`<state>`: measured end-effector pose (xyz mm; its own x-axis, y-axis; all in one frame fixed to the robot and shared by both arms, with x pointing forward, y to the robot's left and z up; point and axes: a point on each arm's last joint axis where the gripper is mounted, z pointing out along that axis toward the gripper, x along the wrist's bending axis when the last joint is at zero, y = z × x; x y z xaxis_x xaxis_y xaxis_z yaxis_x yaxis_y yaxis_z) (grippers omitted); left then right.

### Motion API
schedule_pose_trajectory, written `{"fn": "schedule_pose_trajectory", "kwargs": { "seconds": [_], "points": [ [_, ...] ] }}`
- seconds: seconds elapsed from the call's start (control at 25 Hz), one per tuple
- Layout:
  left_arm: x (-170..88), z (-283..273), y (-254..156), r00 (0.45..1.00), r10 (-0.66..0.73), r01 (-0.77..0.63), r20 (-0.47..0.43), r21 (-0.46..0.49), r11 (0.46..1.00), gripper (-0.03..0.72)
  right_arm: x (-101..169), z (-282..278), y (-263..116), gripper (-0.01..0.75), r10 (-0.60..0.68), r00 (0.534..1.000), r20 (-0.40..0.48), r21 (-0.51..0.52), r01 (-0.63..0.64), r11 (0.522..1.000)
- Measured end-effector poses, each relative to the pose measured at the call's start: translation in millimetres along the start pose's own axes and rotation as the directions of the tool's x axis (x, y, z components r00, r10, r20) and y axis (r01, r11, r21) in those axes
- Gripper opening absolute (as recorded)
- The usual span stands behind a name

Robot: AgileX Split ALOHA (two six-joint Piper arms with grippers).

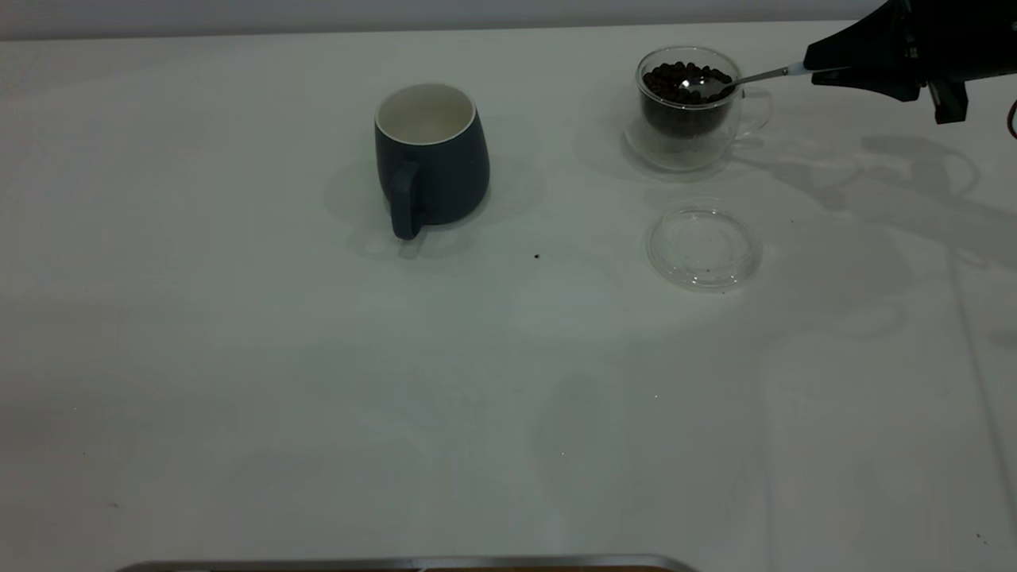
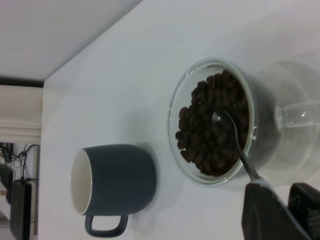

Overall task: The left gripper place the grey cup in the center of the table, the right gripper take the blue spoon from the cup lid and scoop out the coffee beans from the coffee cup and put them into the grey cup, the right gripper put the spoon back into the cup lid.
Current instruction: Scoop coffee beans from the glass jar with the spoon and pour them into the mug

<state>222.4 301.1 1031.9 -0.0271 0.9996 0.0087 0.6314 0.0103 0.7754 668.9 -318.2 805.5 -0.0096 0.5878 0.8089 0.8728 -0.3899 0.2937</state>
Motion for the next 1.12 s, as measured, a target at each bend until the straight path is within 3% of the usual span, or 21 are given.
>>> {"fn": "schedule_pose_trajectory", "kwargs": {
  "seconds": [0.4, 1.12],
  "points": [
    [0.0, 0.0, 0.0, 1.0, 0.0, 0.0, 0.0, 0.0, 1.0, 0.567, 6.0, 0.1, -2.7, 0.103, 0.085, 0.995, -0.059, 0.036, -0.083, 0.996],
    [0.0, 0.0, 0.0, 1.0, -0.002, 0.002, 0.0, 0.0, 1.0, 0.567, 0.8, 0.3, -2.5, 0.103, 0.114, 0.994, -0.002, 0.029, -0.113, 0.993]
  ]
}}
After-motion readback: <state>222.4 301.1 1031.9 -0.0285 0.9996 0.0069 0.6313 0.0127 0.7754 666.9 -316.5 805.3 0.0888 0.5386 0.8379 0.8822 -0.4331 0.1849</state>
